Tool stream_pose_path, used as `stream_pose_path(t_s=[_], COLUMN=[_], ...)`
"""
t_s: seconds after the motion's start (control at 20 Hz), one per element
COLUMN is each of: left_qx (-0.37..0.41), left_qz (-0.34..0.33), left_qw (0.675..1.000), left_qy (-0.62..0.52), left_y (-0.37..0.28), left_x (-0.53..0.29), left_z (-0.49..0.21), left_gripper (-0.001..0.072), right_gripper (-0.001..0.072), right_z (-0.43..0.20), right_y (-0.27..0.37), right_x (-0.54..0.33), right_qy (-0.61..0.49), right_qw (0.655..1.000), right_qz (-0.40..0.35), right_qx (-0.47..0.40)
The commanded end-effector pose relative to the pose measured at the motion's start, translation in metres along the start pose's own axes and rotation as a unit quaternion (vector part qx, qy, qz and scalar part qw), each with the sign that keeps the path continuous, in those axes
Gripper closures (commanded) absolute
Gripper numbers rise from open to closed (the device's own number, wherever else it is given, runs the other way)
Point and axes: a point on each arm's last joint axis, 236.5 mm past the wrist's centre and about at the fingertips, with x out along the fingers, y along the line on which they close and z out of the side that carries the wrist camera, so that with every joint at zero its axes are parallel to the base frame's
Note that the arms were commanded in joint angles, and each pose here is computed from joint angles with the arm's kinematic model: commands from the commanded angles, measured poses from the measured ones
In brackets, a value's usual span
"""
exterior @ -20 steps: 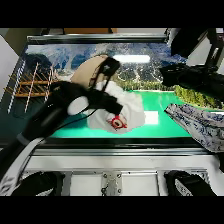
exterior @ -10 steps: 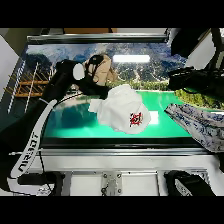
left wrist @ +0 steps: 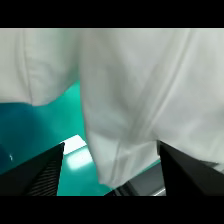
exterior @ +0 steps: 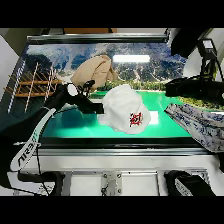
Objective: Fold the clothes and pants, and hang the long-sleeved shirts on hangers.
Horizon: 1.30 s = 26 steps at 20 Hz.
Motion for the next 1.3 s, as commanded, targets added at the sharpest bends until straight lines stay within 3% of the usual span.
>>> stream_pose_path(t_s=[0.0, 0.15, 0.2, 0.25, 0.3, 0.35, 0.5, 0.75, 0.8, 0.85, 0.9, 0.95, 1.0, 1.1, 1.25], left_qx=[-0.011, -0.007, -0.004, -0.003, 0.0, 0.001, 0.003, 0.01, 0.01, 0.009, 0.01, 0.012, 0.014, 0.03, 0.092], left_qz=[-0.041, -0.045, -0.046, -0.049, -0.051, -0.051, -0.051, -0.053, -0.053, -0.053, -0.053, -0.054, -0.054, -0.052, -0.058], left_qw=[0.999, 0.999, 0.999, 0.998, 0.998, 0.998, 0.999, 0.998, 0.998, 0.998, 0.998, 0.998, 0.998, 0.997, 0.98], left_qy=[0.006, 0.019, 0.026, 0.03, 0.032, 0.028, 0.014, 0.021, 0.023, 0.024, 0.027, 0.027, 0.014, -0.045, -0.167], left_y=[-0.007, -0.007, -0.008, -0.008, -0.009, -0.009, -0.007, -0.01, -0.01, -0.01, -0.011, -0.012, -0.013, -0.026, -0.079], left_x=[0.021, 0.028, 0.028, 0.027, 0.024, 0.02, 0.009, 0.004, 0.004, 0.004, 0.003, -0.001, -0.011, -0.056, -0.178], left_z=[0.016, 0.026, 0.027, 0.029, 0.031, 0.035, 0.046, 0.045, 0.044, 0.043, 0.042, 0.041, 0.045, 0.061, 0.079], left_gripper=[0.0083, 0.0086, 0.0296, 0.0624, 0.0687, 0.0688, 0.0688, 0.0688, 0.0688, 0.0687, 0.0688, 0.0688, 0.0688, 0.0688, 0.0688], right_gripper=[0.0692, 0.0683, 0.0675, 0.0486, 0.017, 0.0012, 0.0032, 0.0035, 0.0097, 0.0252, 0.0415, 0.0656, 0.0694, 0.0694, 0.0695], right_z=[-0.054, -0.123, -0.147, -0.172, -0.189, -0.204, -0.219, -0.222, -0.223, -0.222, -0.219, -0.21, -0.196, -0.14, -0.006], right_y=[-0.038, -0.084, -0.091, -0.096, -0.096, -0.093, -0.078, -0.027, -0.022, -0.02, -0.02, -0.02, -0.022, -0.032, -0.034], right_x=[0.017, 0.04, 0.048, 0.057, 0.068, 0.081, 0.128, 0.191, 0.196, 0.199, 0.199, 0.198, 0.194, 0.169, 0.076], right_qy=[0.072, 0.135, 0.16, 0.188, 0.209, 0.225, 0.238, 0.226, 0.229, 0.227, 0.222, 0.216, 0.206, 0.166, 0.048], right_qw=[0.994, 0.969, 0.959, 0.948, 0.94, 0.93, 0.913, 0.915, 0.917, 0.92, 0.924, 0.93, 0.939, 0.963, 0.993], right_qz=[-0.028, -0.068, -0.071, -0.073, -0.068, -0.057, -0.021, 0.034, 0.035, 0.036, 0.038, 0.042, 0.045, 0.044, 0.036], right_qx=[0.075, 0.197, 0.224, 0.245, 0.262, 0.284, 0.331, 0.332, 0.324, 0.316, 0.309, 0.293, 0.273, 0.209, 0.105])
